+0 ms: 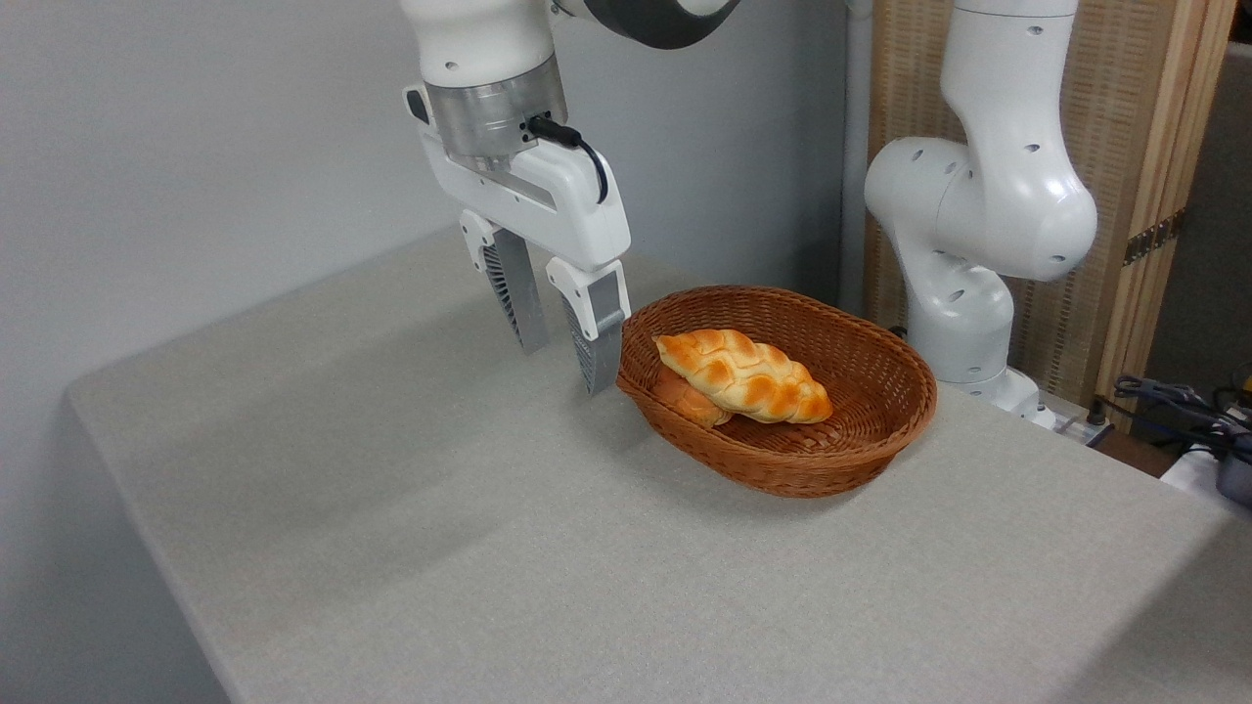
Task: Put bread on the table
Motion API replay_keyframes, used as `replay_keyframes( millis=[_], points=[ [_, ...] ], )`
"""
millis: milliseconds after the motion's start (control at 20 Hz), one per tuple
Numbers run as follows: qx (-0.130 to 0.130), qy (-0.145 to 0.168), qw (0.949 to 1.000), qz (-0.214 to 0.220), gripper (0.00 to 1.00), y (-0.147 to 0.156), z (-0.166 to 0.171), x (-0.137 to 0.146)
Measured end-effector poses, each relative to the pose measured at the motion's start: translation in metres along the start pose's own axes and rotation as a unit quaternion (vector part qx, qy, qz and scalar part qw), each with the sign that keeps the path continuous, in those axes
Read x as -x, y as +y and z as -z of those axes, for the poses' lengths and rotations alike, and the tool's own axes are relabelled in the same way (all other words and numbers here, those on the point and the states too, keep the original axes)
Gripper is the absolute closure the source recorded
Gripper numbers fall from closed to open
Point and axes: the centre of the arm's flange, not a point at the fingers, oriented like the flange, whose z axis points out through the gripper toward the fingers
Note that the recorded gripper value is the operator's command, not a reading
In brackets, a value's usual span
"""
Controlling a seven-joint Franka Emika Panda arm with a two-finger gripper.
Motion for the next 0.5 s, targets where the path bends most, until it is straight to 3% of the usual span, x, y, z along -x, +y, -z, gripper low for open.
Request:
replay_keyframes(
  millis=[500],
  points=[
    [0.000,-0.001,1.0000,-0.003,0.00,0.0027,-0.0002,-0.0022]
  ],
)
